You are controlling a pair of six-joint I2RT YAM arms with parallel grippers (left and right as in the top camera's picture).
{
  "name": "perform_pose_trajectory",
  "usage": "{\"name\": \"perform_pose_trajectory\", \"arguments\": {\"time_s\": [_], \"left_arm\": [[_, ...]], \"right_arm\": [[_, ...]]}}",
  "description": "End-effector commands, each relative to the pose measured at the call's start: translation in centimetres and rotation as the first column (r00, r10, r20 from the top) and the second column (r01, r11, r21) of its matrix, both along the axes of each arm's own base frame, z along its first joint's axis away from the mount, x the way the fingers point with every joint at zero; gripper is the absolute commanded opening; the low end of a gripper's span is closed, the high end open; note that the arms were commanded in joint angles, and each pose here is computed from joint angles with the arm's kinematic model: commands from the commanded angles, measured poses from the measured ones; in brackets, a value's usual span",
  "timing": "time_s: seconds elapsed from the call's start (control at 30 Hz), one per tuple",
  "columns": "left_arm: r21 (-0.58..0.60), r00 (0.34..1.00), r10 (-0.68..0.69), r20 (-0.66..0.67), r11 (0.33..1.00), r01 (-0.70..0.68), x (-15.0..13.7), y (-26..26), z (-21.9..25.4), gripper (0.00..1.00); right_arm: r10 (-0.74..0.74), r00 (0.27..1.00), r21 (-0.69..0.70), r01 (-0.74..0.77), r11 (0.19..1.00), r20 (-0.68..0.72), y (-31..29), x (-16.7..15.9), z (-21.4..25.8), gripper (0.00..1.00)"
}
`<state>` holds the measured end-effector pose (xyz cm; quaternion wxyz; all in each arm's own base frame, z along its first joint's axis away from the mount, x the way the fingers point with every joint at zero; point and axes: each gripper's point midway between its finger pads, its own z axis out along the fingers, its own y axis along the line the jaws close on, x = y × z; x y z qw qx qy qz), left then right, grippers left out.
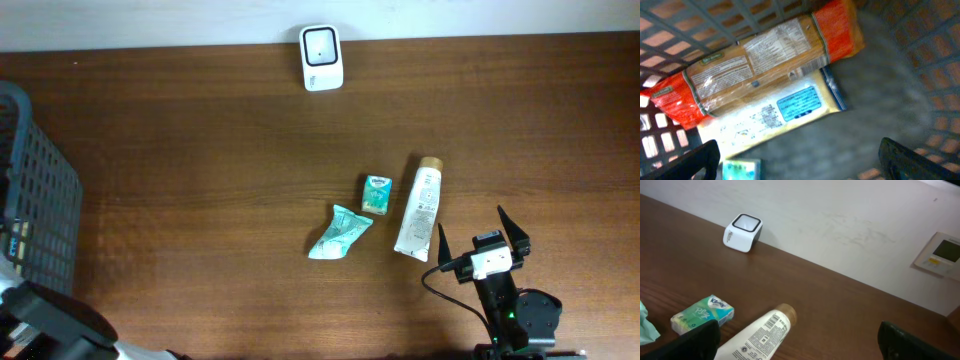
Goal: Scan the item barcode
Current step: 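Reach the left gripper into the basket and grasp the white wipes pack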
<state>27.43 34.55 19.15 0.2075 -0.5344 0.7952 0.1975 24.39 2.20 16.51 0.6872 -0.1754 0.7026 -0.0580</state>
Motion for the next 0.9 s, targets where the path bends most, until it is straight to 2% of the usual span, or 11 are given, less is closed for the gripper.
{"name": "perform_pose_trajectory", "arguments": {"time_s": [0.0,0.13,0.3,0.37,0.5,0.53,0.57,0.67,0.77,0.87], "left_arm": [[-0.097,0.979,-0.183,-0.088,0.98,0.174,-0.2,0.7,-5.3,1.0],[-0.159,0.896,-0.391,-0.209,0.918,0.364,0.6,1.3,-9.5,0.98],[-0.228,0.844,-0.47,-0.258,0.879,0.42,0.4,1.2,-12.4,0.93],[-0.272,0.802,-0.518,-0.296,0.851,0.449,-0.2,0.9,-13.7,0.88],[-0.258,0.771,-0.464,-0.438,0.886,0.386,-2.9,1.9,-14.5,0.84],[-0.254,0.769,-0.454,-0.451,0.891,0.377,-3.3,2.1,-14.7,0.84],[-0.257,0.771,-0.448,-0.453,0.893,0.369,-3.7,2.1,-15.0,0.78],[-0.266,0.777,-0.434,-0.456,0.899,0.347,-5.0,2.1,-16.5,0.75],[-0.253,0.764,-0.389,-0.515,0.92,0.298,-7.1,2.6,-17.1,0.72],[-0.245,0.781,-0.356,-0.513,0.933,0.265,-8.2,3.3,-17.1,0.68]], "right_arm": [[-0.008,1.0,0.005,0.008,1.0,-0.001,-0.2,0.0,-0.2,0.99],[-0.008,1.0,0.004,0.008,1.0,-0.001,-0.2,0.0,-0.2,0.99],[-0.008,1.0,0.004,0.008,1.0,-0.001,-0.2,0.0,-0.2,0.99],[-0.008,1.0,0.004,0.008,1.0,-0.001,-0.2,0.0,-0.2,0.99],[-0.007,1.0,0.004,0.007,1.0,-0.001,-0.2,0.0,-0.2,0.99],[-0.008,1.0,0.004,0.008,1.0,-0.001,-0.2,0.0,-0.2,0.99],[-0.008,1.0,0.004,0.008,1.0,-0.001,-0.2,0.0,-0.2,0.99],[-0.008,1.0,0.005,0.008,1.0,-0.001,-0.2,0.0,-0.2,0.99],[-0.008,1.0,0.004,0.008,1.0,-0.001,-0.2,0.0,-0.2,0.99],[-0.008,1.0,0.004,0.008,1.0,-0.001,-0.2,0.0,-0.2,0.99]]}}
